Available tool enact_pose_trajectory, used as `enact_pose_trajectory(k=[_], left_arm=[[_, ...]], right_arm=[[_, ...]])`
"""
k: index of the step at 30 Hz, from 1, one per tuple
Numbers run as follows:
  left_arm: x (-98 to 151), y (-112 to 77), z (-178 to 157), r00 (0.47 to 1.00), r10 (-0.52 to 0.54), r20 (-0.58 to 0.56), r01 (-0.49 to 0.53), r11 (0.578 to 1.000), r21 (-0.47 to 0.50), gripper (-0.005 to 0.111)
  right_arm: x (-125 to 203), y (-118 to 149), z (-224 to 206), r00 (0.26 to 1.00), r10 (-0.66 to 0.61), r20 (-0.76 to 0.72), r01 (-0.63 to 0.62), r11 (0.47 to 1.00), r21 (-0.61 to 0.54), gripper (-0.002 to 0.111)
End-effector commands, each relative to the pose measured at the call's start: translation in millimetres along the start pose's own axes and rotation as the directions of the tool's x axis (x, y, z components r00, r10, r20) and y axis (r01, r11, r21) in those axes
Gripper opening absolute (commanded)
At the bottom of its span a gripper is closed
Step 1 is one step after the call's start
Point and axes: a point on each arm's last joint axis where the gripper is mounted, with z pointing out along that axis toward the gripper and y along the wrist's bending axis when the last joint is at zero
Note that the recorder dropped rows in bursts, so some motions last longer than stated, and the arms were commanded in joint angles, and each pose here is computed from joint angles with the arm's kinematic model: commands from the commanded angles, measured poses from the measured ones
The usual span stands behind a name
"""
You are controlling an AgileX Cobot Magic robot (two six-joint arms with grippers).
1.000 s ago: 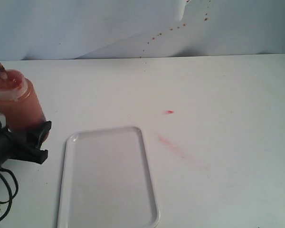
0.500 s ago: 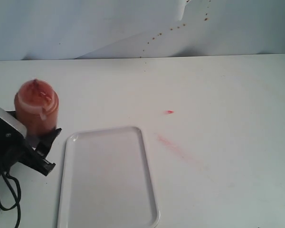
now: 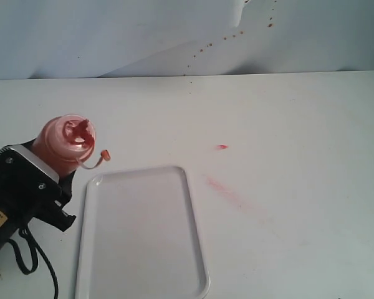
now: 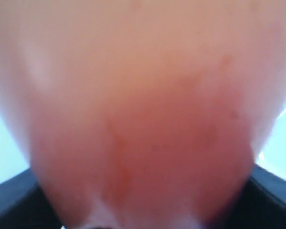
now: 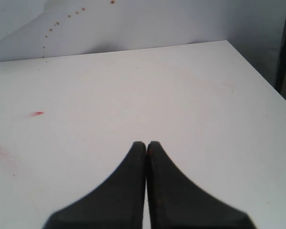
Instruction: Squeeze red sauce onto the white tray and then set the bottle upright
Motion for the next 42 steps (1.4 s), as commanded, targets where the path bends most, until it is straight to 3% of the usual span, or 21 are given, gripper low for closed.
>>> enact_pose_trajectory(k=[1,11,42], left_arm=[[-4.2,1.2,-1.8,0.996,0.085,-0.012,-0.085,0.993,-0.082,0.0],[0.0,-2.0,-2.3,0.973,0.216,-0.079,-0.223,0.971,-0.088,0.0],[-5.6,-7.5,-2.1,0.966,0.26,-0.005,-0.26,0.965,-0.044,0.0]], right_arm=[[-0.1,0.4,0.1,1.0,0.0,0.012,0.0,1.0,-0.007,0.0],[-0.1,0.4,0.1,1.0,0.0,0.012,0.0,1.0,-0.007,0.0],[-0.1,0.4,0.1,1.0,0.0,0.012,0.0,1.0,-0.007,0.0]])
